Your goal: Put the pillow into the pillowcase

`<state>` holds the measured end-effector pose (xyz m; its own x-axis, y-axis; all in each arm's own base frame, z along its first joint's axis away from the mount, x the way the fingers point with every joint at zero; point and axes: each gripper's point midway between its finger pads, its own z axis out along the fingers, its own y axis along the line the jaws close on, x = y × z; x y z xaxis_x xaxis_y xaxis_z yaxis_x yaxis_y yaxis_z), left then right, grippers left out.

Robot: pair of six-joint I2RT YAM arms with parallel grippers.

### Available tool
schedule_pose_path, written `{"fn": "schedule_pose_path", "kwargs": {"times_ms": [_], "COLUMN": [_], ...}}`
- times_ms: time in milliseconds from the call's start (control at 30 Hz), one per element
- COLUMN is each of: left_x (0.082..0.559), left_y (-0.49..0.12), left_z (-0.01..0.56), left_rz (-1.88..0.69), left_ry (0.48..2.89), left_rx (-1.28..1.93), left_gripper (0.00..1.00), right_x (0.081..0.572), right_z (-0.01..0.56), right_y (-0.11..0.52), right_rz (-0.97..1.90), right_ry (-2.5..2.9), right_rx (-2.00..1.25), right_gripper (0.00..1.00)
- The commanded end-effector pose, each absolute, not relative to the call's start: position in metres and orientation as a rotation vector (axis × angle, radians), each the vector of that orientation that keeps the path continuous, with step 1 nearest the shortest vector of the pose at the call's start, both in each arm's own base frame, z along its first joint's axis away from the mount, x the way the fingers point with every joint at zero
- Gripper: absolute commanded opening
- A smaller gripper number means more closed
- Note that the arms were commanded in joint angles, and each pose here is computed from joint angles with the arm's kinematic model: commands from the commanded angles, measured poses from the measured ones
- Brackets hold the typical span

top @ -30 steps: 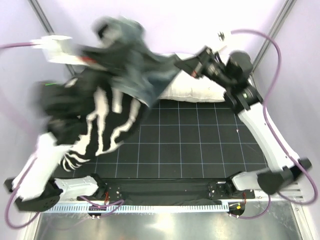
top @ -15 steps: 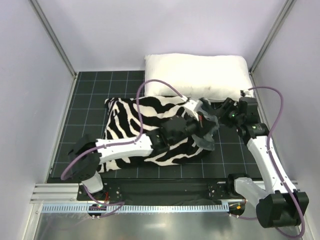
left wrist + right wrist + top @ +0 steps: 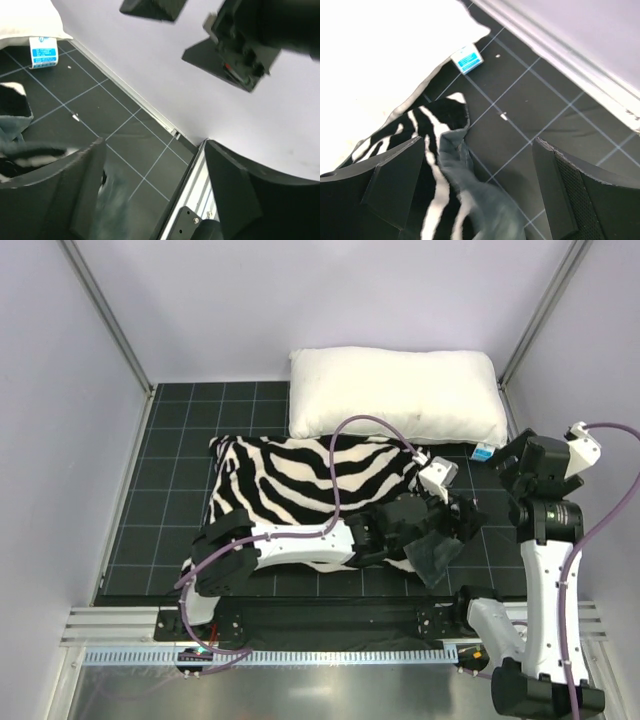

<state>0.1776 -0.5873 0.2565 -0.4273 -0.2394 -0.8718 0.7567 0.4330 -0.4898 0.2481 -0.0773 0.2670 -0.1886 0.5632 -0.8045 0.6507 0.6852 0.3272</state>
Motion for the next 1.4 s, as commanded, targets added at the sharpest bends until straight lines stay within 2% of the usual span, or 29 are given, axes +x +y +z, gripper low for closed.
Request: {"fn": "schedule_pose_path", "kwargs": {"times_ms": [0, 133, 267, 367, 500, 667, 767, 967, 1167, 1367], "left_x": [0.185, 0.182, 0.175, 0.168, 0.166, 0.167, 0.166, 0.155, 0.155, 0.153], "left_y": [-0.59, -0.572, -0.526, -0.45, -0.364, -0.224, -0.163, -0.107, -0.096, -0.098], "left_z": [0.295, 0.312, 0.317, 0.333, 0.286, 0.281, 0.277, 0.256, 0.223, 0.222], "left_rz": [-1.157, -1.116, -1.018, -0.969, -0.76, -0.57, -0.539, -0.668, -0.681, -0.724], "left_ry": [1.63, 1.656, 1.755, 1.819, 1.943, 1.892, 1.832, 1.744, 1.706, 1.7], "left_rx": [0.441, 0.463, 0.499, 0.383, 0.32, 0.139, 0.027, -0.108, -0.137, -0.149], "left_gripper": [0.85, 0.99, 1.0, 1.0, 1.0, 1.0, 1.0, 1.0, 1.0, 1.0], "right_x": [0.231, 0.232, 0.241, 0.242, 0.239, 0.234, 0.225, 0.217, 0.216, 0.213], "right_z": [0.293, 0.299, 0.301, 0.301, 0.292, 0.281, 0.276, 0.25, 0.243, 0.244], "right_y": [-0.093, -0.082, -0.037, 0.005, 0.037, 0.048, 0.047, 0.032, 0.041, 0.048], "right_rz": [-0.181, -0.114, 0.13, 0.353, 0.531, 0.582, 0.565, 0.469, 0.516, 0.548], "right_ry": [1.751, 1.76, 1.825, 1.835, 1.833, 1.764, 1.7, 1.676, 1.644, 1.626], "right_rx": [1.009, 0.958, 0.712, 0.513, 0.375, 0.3, 0.29, 0.33, 0.289, 0.244], "right_gripper": [0.96, 0.97, 0.96, 0.96, 1.0, 1.0, 1.0, 0.99, 1.0, 1.0]}}
